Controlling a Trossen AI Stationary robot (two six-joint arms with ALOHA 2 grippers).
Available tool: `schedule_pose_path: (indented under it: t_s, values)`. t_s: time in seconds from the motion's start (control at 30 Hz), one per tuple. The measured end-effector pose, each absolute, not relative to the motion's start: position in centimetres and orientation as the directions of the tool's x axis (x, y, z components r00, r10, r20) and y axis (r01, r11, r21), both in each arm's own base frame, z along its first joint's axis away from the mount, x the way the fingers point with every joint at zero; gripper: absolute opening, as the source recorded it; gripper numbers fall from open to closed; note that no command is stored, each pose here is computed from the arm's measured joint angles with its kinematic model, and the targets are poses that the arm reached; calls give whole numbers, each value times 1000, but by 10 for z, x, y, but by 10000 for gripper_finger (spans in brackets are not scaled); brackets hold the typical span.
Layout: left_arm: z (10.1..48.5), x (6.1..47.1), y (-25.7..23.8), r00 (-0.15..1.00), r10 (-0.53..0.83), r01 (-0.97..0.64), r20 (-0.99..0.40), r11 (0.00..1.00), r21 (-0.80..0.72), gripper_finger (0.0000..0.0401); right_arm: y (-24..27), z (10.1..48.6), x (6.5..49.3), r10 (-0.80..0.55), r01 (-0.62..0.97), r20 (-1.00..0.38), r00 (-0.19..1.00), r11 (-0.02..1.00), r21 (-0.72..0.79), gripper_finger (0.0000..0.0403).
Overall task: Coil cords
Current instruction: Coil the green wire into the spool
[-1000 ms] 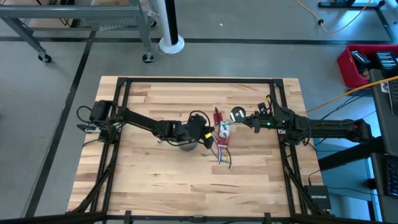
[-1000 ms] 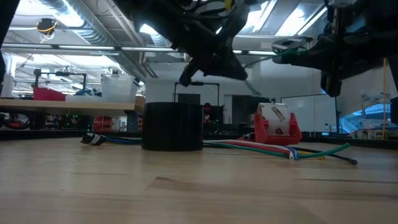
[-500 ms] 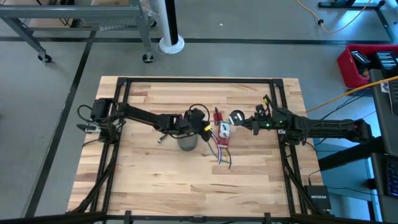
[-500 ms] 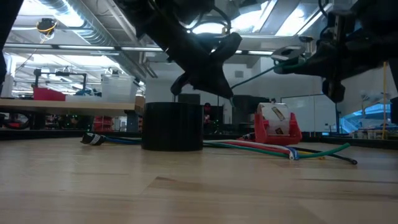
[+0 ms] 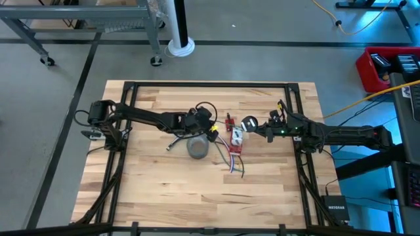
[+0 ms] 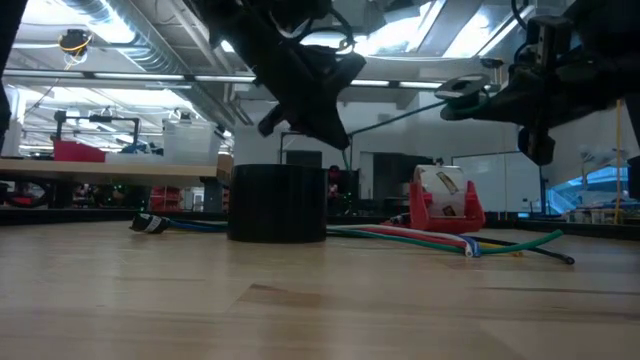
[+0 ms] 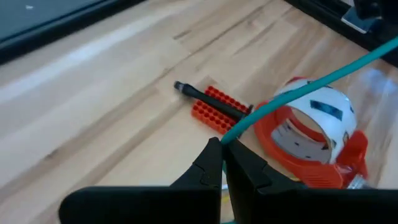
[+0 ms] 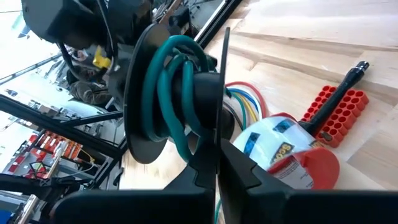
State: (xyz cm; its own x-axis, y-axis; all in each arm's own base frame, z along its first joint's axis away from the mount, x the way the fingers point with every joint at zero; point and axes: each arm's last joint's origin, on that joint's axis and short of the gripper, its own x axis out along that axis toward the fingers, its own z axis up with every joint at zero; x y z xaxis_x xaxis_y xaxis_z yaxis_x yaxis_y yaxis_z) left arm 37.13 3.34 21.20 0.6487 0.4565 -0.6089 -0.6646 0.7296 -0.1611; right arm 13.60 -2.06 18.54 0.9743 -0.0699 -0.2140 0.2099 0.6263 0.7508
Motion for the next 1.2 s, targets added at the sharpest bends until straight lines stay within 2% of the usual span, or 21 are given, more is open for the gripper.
schedule_pose_path:
  t_s: [0.2, 0.43, 0.67, 1.0, 1.2]
  values:
    - [217, 368, 52, 640, 489, -682, -593, 717, -145, 0, -21, 185, 136, -79, 215, -213, 974, 626, 750, 3]
    - [225, 372, 66, 689, 504, -676, -520, 705, -212, 0, -22, 181, 140, -100, 257, -251, 963, 621, 741, 3]
    - [228, 375, 72, 761, 409, -618, -504, 695, -368, 0, -25, 174, 148, -161, 329, -295, 942, 620, 712, 3]
    - [229, 375, 76, 787, 356, -593, -505, 661, -459, 0, -28, 166, 164, -173, 336, -295, 940, 626, 703, 3]
    - [228, 373, 88, 799, 315, -577, -512, 642, -505, 0, -29, 159, 171, -135, 324, -307, 942, 608, 725, 3]
